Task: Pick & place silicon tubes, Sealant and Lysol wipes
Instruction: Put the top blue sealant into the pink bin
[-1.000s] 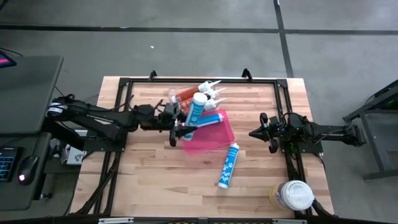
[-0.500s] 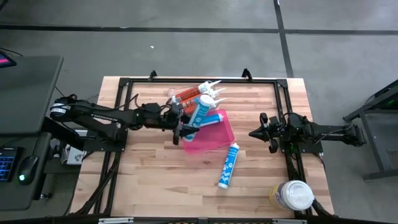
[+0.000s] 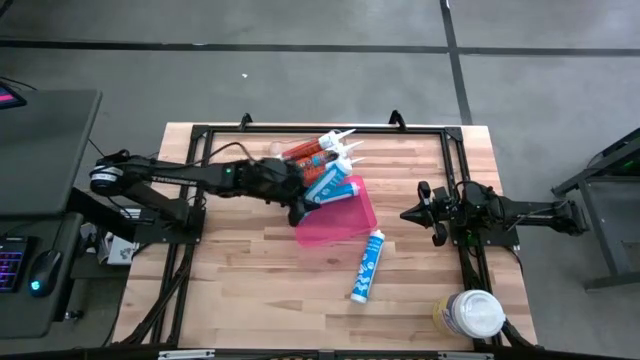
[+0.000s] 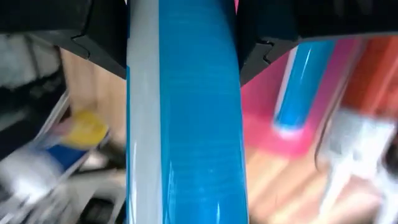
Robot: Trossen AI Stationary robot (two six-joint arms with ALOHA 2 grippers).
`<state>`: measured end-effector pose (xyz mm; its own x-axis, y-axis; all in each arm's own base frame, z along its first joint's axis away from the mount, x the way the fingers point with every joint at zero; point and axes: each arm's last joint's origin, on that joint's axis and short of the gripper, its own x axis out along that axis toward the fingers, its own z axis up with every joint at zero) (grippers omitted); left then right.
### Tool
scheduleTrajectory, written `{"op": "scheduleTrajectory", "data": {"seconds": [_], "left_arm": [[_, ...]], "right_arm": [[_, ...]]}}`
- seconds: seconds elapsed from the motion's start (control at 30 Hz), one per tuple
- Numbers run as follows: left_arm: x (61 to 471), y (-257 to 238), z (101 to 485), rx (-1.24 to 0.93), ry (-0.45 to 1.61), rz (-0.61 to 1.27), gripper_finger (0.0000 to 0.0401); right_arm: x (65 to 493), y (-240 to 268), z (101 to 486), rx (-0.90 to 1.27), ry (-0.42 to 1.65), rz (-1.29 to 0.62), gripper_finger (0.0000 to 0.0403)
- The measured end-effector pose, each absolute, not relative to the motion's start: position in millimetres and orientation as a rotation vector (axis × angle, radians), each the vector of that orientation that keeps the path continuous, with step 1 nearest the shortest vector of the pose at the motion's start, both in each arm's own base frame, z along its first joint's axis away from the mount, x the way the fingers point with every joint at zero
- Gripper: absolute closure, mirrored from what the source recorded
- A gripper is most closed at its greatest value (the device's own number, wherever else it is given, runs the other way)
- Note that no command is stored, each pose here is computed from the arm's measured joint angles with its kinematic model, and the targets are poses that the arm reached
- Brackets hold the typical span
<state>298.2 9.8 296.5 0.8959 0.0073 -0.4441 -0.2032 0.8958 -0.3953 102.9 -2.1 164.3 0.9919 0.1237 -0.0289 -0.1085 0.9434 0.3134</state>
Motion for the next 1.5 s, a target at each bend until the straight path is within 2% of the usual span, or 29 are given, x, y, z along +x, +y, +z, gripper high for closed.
{"op": "scheduleTrajectory", "data": {"seconds": [0.5,0.87,0.97,1.07,1.43,1.5], "left_arm": [[363.7,10.7,302.0,-0.286,0.836,0.096,0.0208],[381.6,11.2,266.5,-0.191,1.131,0.077,0.0208],[394.7,12.0,254.4,-0.182,1.108,0.085,0.0208],[389.7,12.1,241.4,-0.176,1.215,0.102,0.0208],[411.2,20.0,215.9,-0.164,1.172,0.146,0.0209],[406.3,22.2,209.9,-0.172,1.234,0.158,0.0209]], "right_arm": [[102.9,-2.1,164.4,0.317,0.047,0.119,0.0402],[102.9,-2.1,164.3,0.317,0.049,0.118,0.0402],[103.0,-2.1,164.2,0.317,0.05,0.118,0.0402],[103.0,-2.1,164.1,0.317,0.051,0.118,0.0402],[103.3,-2.1,163.8,0.317,0.054,0.117,0.0402],[103.3,-2.1,163.8,0.317,0.054,0.117,0.0402]]}}
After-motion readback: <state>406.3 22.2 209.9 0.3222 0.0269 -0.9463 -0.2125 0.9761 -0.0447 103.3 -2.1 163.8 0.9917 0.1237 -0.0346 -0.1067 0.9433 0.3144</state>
